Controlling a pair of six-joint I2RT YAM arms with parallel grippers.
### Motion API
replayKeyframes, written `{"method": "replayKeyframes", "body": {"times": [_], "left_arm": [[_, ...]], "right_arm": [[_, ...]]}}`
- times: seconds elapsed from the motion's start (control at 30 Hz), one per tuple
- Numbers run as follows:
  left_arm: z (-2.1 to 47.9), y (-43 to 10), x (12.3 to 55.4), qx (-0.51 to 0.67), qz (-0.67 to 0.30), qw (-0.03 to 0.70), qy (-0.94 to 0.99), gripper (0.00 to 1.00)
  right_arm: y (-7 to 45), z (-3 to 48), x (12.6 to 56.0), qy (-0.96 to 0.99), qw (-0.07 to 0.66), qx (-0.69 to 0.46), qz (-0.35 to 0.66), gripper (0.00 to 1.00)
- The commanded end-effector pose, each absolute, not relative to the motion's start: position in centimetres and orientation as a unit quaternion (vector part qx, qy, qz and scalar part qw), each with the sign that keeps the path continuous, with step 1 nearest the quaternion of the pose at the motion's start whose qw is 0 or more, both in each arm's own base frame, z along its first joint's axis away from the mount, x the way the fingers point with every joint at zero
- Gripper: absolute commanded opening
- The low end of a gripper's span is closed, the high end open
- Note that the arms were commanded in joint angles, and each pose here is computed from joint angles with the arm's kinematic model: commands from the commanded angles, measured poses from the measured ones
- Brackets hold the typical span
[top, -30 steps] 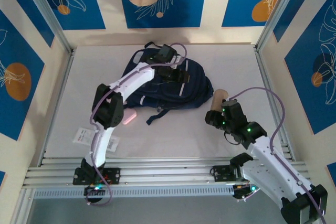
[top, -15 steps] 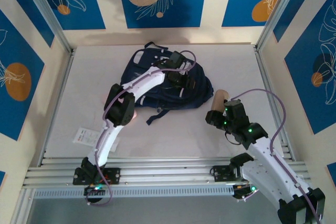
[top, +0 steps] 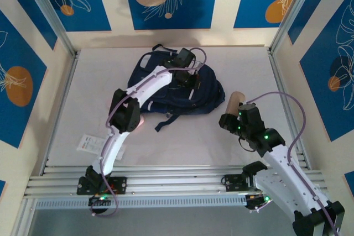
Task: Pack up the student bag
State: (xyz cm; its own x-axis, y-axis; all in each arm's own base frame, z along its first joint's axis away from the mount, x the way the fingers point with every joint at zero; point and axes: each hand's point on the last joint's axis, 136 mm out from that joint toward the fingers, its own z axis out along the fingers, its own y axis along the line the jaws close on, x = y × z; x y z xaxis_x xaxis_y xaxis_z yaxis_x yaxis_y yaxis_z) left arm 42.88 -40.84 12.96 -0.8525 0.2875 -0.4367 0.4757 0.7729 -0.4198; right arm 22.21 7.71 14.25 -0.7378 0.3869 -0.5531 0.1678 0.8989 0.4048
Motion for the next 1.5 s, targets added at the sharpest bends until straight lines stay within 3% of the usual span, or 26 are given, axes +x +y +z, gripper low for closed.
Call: {"method": "replayKeyframes", "body": {"times": [0.0,0.3,0.57,0.87,1.23,1.47], "left_arm": [[23.0,-38.4,42.1,0.228,-0.281,0.245,0.900,0.00],[32.5,-33.3,41.1,0.220,-0.308,0.312,0.871,0.00],[35.3,-31.2,40.5,0.216,-0.355,0.322,0.851,0.00],[36.6,-31.1,40.3,0.208,-0.396,0.314,0.837,0.00],[39.0,-29.9,40.7,0.179,-0.438,0.325,0.819,0.00],[38.8,-29.4,41.2,0.173,-0.442,0.321,0.820,0.00]], "right_arm": [[6.6,16.9,23.2,0.899,0.369,0.177,0.157,0.54],[10.9,18.9,26.0,0.886,0.362,0.104,0.271,0.51],[18.5,19.9,27.9,0.877,0.286,-0.015,0.385,0.49],[27.2,18.6,30.5,0.870,0.182,-0.120,0.443,0.50],[34.1,14.3,38.4,0.883,0.179,-0.115,0.418,0.60],[39.2,15.2,40.4,0.856,0.237,-0.149,0.433,0.83]]}}
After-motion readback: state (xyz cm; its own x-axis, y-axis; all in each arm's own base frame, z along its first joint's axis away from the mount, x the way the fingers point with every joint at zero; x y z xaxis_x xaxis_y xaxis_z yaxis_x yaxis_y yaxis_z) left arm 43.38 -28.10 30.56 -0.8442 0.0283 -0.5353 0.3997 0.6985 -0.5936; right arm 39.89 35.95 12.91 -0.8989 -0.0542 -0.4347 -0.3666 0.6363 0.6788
